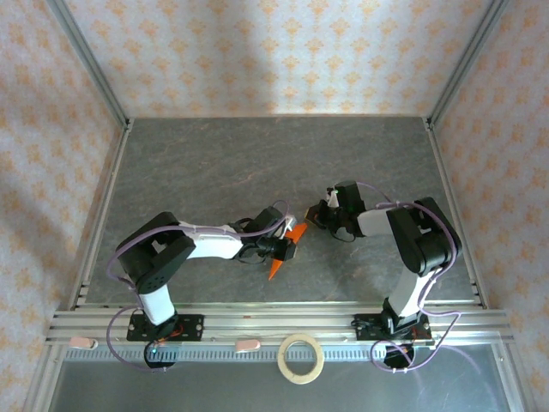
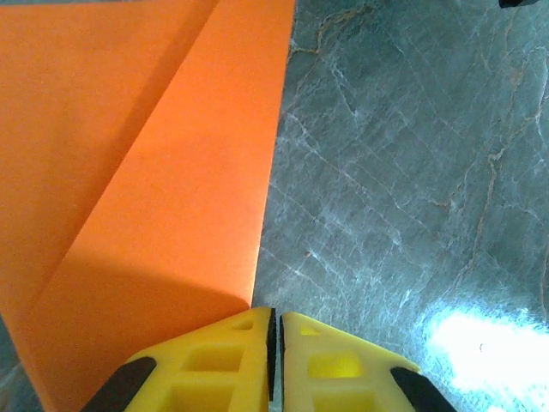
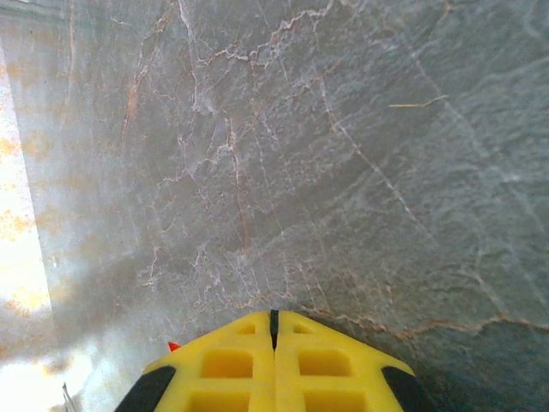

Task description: Fold a paper plane with a square sheet of paper (pick it up from the middle)

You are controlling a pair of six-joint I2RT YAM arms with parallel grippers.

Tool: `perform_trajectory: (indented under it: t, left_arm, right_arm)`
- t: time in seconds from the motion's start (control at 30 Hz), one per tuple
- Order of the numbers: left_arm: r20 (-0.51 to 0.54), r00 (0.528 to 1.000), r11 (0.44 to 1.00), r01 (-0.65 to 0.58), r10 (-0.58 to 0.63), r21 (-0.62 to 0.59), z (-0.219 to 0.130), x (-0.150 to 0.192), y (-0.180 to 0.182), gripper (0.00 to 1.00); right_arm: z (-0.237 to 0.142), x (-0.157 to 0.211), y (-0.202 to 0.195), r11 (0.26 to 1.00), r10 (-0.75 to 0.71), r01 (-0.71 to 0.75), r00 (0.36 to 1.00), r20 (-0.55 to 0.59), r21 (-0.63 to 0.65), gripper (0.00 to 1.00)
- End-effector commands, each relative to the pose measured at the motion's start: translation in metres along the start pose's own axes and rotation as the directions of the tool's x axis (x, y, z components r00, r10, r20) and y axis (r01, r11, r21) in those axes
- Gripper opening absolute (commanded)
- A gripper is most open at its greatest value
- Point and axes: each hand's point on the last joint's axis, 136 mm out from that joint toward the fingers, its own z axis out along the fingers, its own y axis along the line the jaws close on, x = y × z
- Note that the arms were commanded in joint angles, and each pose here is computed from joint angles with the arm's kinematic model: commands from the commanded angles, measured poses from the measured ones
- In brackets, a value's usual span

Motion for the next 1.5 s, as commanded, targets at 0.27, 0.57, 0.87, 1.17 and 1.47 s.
perform_trajectory:
  t: [0.27, 0.57, 0.87, 1.17, 1.47]
  left_arm:
    - [-0.009, 1.0, 0.999, 0.027, -0.027, -0.023, 0.005, 0.006, 0.012, 0.12]
    - [-0.004, 0.999, 0.999, 0.035, -0.035, -0.009, 0.005, 0.004, 0.012, 0.12]
    - [-0.008, 0.999, 0.999, 0.035, -0.035, 0.003, 0.006, 0.004, 0.01, 0.12]
    - [-0.009, 1.0, 1.0, 0.008, -0.008, 0.027, -0.004, 0.004, 0.003, 0.15]
    - [-0.031, 0.999, 1.0, 0.006, -0.005, 0.027, -0.013, 0.018, 0.006, 0.15]
  right_arm:
    - [-0.042, -0.011, 0.03, 0.999, -0.033, 0.034, 0.997, 0.077, -0.012, 0.02]
    - [-0.023, 0.046, 0.033, 0.997, -0.056, 0.05, 0.992, -0.115, -0.055, 0.0]
    - [-0.007, 0.062, 0.017, 0.999, -0.051, 0.052, 0.984, -0.173, 0.0, 0.0]
    - [-0.002, 0.056, -0.035, 0.966, -0.033, 0.068, 0.989, -0.142, 0.248, 0.0]
    - [-0.002, 0.057, -0.047, 0.953, -0.035, 0.077, 0.989, -0.146, 0.294, 0.0]
